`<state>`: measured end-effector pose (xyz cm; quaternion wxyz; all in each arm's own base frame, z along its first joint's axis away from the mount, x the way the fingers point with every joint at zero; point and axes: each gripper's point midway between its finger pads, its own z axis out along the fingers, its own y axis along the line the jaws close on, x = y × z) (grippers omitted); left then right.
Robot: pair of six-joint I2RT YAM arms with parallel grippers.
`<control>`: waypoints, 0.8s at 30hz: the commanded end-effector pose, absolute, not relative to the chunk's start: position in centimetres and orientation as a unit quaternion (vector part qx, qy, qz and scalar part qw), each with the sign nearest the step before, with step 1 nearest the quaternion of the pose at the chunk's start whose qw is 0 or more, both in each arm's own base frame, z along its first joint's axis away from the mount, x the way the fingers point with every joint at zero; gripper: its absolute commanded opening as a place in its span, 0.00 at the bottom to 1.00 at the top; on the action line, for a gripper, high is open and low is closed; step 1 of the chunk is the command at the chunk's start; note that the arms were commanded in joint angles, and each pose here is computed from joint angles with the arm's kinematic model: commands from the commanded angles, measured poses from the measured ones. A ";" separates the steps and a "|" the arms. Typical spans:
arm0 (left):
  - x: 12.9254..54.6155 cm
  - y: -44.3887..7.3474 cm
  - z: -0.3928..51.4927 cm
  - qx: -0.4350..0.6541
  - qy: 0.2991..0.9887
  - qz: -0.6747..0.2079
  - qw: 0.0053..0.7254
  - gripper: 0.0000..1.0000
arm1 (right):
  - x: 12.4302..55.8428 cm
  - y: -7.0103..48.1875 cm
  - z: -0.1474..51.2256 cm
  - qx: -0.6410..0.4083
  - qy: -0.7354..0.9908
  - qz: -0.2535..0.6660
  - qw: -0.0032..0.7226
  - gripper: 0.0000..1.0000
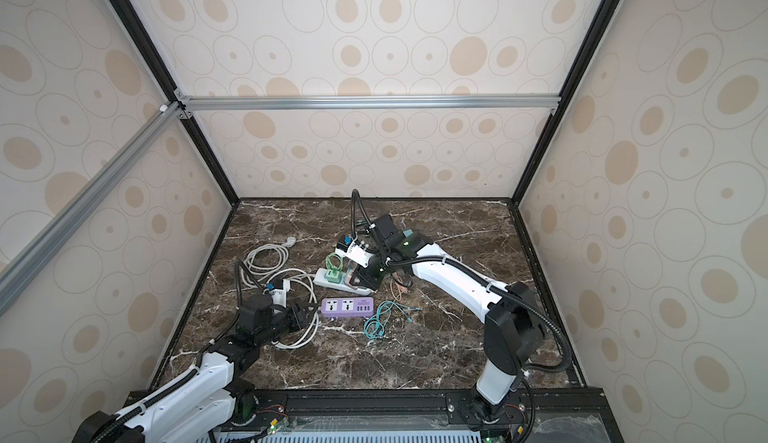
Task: Insert the plug
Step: 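Carry the pink charger with the right gripper over the purple power strip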
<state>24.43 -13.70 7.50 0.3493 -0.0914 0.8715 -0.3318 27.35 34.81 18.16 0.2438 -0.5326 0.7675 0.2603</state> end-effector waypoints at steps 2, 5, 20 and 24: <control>25.0 -13.3 7.3 -0.111 0.866 -0.331 0.358 0.39 | 26.1 37.0 16.8 -0.584 0.731 0.266 0.234 0.00; 25.0 -13.4 7.0 -0.112 0.865 -0.336 0.355 0.36 | 26.2 37.7 15.3 -0.600 0.726 0.251 0.221 0.00; 25.0 -14.7 7.1 -0.092 0.853 -0.373 0.354 0.33 | 26.2 40.6 11.2 -0.651 0.697 0.228 0.197 0.00; 25.0 -14.9 6.7 -0.092 0.856 -0.373 0.347 0.28 | 26.3 41.1 10.3 -0.666 0.687 0.213 0.198 0.00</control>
